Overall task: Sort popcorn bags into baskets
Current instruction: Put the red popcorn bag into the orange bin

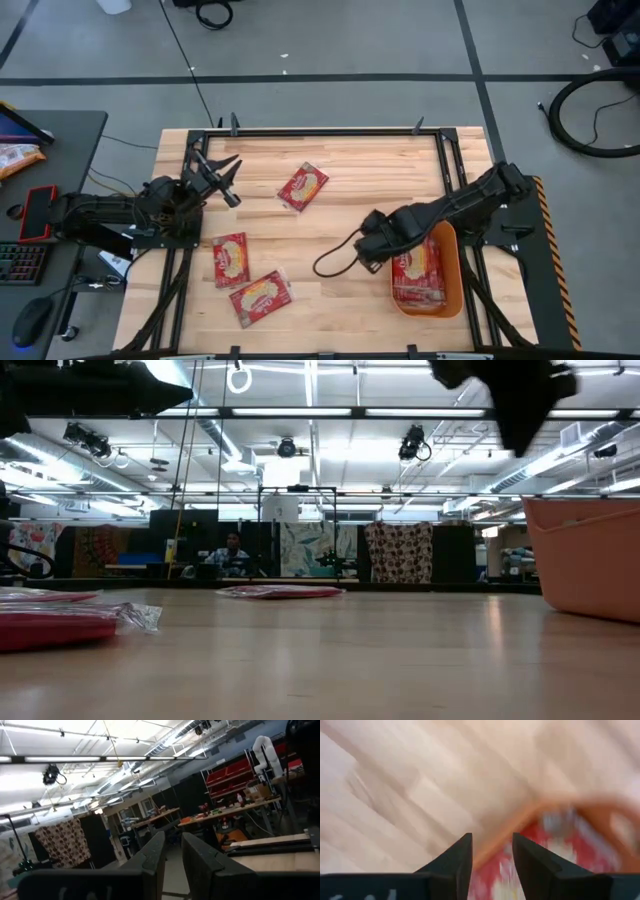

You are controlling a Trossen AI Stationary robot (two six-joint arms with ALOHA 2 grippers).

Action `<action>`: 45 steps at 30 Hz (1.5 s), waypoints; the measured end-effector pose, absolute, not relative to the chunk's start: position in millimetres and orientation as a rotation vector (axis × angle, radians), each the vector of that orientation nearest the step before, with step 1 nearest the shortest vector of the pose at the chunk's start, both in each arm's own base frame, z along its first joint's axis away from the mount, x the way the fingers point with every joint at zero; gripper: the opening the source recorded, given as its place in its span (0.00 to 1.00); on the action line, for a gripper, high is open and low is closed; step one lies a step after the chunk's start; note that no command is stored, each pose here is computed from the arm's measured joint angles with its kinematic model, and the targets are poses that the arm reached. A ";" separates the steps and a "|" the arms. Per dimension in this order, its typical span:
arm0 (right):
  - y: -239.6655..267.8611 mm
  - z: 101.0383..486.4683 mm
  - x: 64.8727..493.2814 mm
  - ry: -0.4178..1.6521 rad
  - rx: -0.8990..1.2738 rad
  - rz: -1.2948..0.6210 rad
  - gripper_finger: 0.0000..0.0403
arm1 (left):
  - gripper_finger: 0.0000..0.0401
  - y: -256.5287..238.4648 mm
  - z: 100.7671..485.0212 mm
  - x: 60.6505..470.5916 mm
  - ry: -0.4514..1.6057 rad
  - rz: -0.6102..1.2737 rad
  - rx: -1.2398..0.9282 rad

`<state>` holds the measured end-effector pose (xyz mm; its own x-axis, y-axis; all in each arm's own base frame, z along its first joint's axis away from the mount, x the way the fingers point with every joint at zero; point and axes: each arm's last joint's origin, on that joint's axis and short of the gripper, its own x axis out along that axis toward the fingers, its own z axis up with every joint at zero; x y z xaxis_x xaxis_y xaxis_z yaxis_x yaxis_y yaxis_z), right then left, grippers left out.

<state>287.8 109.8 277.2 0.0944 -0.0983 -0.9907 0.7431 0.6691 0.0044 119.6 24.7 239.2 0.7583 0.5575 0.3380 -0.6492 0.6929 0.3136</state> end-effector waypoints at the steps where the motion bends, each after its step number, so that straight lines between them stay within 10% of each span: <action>1: 108.6 277.6 290.9 1.305 0.552 -0.658 0.36 | 0.17 24.7 238.6 119.8 -0.220 0.677 0.427; 19: 49.1 248.1 358.0 1.136 -0.072 -0.416 0.35 | 0.17 24.1 224.2 126.2 -0.084 0.584 0.290; 45: -85.3 164.1 428.1 1.044 -0.368 -0.126 0.36 | 0.17 24.2 211.3 127.8 0.056 0.560 0.221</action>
